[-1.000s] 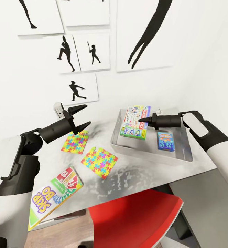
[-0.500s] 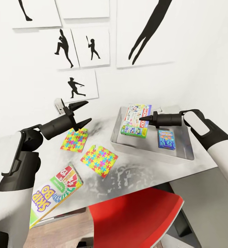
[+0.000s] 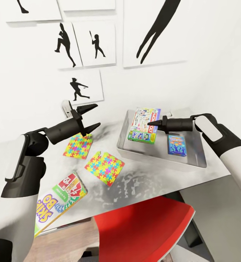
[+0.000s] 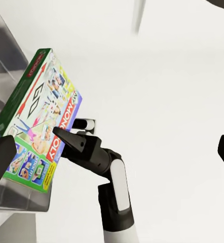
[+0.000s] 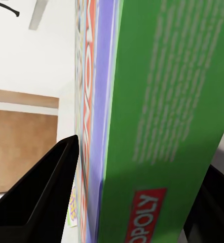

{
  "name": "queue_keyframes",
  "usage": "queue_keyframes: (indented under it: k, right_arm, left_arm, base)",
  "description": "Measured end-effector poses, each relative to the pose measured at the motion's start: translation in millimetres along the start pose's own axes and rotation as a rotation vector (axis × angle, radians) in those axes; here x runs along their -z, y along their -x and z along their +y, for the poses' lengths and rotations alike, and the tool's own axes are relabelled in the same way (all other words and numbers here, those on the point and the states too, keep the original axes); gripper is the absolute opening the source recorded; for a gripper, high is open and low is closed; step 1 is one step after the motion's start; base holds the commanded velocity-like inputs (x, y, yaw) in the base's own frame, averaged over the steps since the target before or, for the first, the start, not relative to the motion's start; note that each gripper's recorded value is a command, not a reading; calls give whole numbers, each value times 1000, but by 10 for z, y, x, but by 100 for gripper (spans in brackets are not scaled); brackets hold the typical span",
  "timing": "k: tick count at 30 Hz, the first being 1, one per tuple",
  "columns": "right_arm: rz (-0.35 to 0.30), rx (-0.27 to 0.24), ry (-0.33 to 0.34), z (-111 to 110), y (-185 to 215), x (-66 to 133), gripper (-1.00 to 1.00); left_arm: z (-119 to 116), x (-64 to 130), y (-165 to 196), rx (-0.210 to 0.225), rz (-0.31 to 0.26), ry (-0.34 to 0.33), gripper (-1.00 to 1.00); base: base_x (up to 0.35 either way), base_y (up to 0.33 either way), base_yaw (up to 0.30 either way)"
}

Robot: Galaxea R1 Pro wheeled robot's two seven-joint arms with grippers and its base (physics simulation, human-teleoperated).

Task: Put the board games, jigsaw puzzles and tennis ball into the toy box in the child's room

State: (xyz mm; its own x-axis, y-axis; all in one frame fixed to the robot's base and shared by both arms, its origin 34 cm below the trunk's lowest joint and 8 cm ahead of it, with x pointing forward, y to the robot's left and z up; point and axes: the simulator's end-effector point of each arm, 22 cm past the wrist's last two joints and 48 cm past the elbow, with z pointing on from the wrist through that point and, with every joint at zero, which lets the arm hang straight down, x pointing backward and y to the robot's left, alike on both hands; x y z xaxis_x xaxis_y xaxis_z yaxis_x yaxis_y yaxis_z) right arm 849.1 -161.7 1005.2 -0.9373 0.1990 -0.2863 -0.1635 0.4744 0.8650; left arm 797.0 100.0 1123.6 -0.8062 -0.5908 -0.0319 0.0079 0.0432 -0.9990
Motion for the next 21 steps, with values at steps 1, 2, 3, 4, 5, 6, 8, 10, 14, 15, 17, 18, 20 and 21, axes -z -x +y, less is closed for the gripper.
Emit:
queue_keyframes:
  k: [1, 2, 3, 4, 5, 6, 8, 10, 14, 15, 17, 18, 20, 21]
  right_arm:
    - [1, -2, 0, -13, -6, -6, -100]
    - [2, -3, -1, -23, -9, -10, -100]
    - [1, -6, 1, -30, -11, -16, -100]
    - [1, -8, 2, -37, -14, -20, -100]
    - [1, -10, 3, -43, -18, -26, -100]
    - [1, -11, 3, -48, -23, -31, -100]
    - [2, -13, 4, -58, -29, -38, -100]
    - [2, -14, 4, -64, -32, -40, -100]
    - [2, -14, 4, -68, -29, -40, -100]
    - [2, -14, 3, -70, -27, -38, -100]
    - [2, -13, 3, -74, -29, -34, -100]
    - [1, -14, 3, -73, -29, -34, -100]
    - [4, -11, 3, -71, -38, -38, -100]
    - [6, -10, 2, -72, -46, -42, -100]
  left_arm:
    - [12, -6, -2, 2, 1, 2, 100]
    - [24, -7, -1, 3, 1, 3, 100]
    - [35, -12, -2, 5, 2, 5, 100]
    - [44, -15, -3, 6, 2, 7, 100]
    - [53, -18, -4, 7, 3, 8, 100]
    - [59, -21, -5, 8, 3, 9, 100]
    - [70, -23, -5, 9, 4, 11, 100]
    - [77, -26, -6, 10, 4, 12, 100]
    - [86, -28, -6, 11, 4, 14, 100]
    - [88, -29, -6, 12, 4, 14, 100]
    - [91, -29, -6, 12, 4, 15, 100]
    - [92, -30, -6, 12, 4, 15, 100]
    - [93, -30, -5, 12, 4, 16, 100]
    - [94, -30, -5, 12, 4, 16, 100]
  base:
    - [0, 0, 0]
    - [0, 0, 0]
    - [0, 0, 0]
    - [0, 0, 0]
    - [0, 0, 0]
    - [0, 0, 0]
    - [0, 0, 0]
    - [0, 0, 0]
    - [0, 0, 0]
    - [0, 0, 0]
    - [0, 0, 0]
    - [0, 0, 0]
    - [0, 0, 0]
    - [0, 0, 0]
